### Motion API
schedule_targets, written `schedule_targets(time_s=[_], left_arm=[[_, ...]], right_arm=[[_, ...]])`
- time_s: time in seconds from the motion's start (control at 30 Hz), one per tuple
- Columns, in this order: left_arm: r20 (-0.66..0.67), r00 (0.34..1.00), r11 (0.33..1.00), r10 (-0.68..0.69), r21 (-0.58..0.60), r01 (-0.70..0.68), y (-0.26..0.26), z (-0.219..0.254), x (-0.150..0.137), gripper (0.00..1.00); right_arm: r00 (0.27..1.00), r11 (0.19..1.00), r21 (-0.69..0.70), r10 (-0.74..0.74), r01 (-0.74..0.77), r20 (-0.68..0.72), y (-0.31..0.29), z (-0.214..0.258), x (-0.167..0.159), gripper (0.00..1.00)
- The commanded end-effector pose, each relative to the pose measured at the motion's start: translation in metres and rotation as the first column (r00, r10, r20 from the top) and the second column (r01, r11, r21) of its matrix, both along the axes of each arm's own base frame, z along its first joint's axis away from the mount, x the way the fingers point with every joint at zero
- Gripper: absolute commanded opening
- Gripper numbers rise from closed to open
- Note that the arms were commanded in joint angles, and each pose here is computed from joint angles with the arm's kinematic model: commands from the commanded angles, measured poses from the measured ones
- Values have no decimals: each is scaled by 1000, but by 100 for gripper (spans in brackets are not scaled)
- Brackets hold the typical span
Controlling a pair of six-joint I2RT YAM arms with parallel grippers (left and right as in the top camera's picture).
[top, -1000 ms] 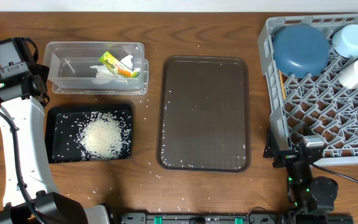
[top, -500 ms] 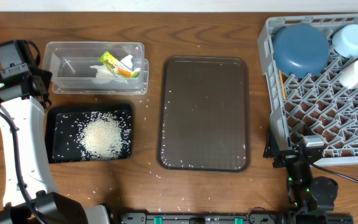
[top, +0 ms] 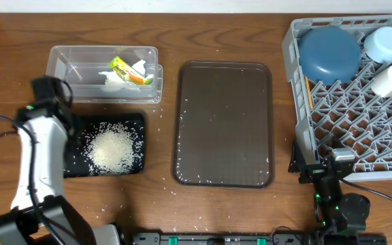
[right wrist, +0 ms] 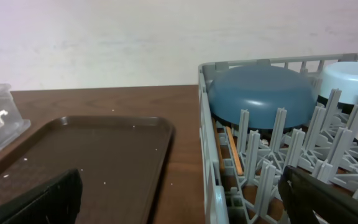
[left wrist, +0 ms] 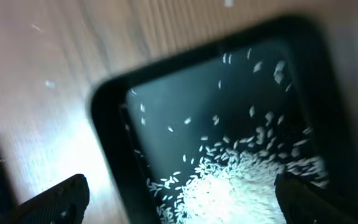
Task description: Sort waste into correct bins and load items into the dishwasher rack
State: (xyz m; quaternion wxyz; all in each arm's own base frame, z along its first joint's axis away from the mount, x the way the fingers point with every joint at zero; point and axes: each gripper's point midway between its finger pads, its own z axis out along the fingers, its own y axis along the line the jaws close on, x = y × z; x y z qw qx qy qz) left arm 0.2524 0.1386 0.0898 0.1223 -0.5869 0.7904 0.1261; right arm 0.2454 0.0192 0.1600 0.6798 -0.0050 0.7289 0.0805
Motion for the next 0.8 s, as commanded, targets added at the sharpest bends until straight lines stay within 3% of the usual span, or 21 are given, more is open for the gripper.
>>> schedule_targets(time_s=[0.0, 0.1, 0.23, 0.33, 0.47, 0.53, 0.6, 0.67, 0.77], left_arm=[[18, 999, 999, -46, -20, 46, -18, -18, -11, 98], [20, 998, 996, -67, -56, 68, -33, -29, -25, 98], [106, 989, 956, -98, -266, 123, -78, -39, -35, 98], [169, 980, 960, -100, -241, 139, -80, -33, -42, 98], [267, 958, 982, -104, -122, 141, -68, -25, -50, 98], [302, 939, 976, -166, -84, 200, -68, -26, -50, 98], [359, 872, 931, -334, -20, 365, -75, -24, -36, 98], [426, 753, 847, -502, 67, 527, -86, -17, -19, 98], [514, 587, 749, -625, 185, 636, -101, -6, -2, 98]], right_arm=[[1000, 1000, -13, -15, 15, 2, -3, 0, 0, 99], [1000, 1000, -13, -15, 15, 2, -3, 0, 0, 99], [1000, 1000, -13, -15, 15, 2, -3, 0, 0, 99], [1000, 1000, -13, -15, 15, 2, -3, 0, 0, 99], [1000, 1000, -13, -15, 15, 2, -3, 0, 0, 99], [1000, 1000, -13, -15, 15, 2, -3, 0, 0, 99], [1000, 1000, -13, -15, 15, 2, -3, 0, 0, 99], [1000, 1000, -13, -15, 15, 2, -3, 0, 0, 99], [1000, 1000, -13, -15, 15, 2, -3, 0, 0, 99]])
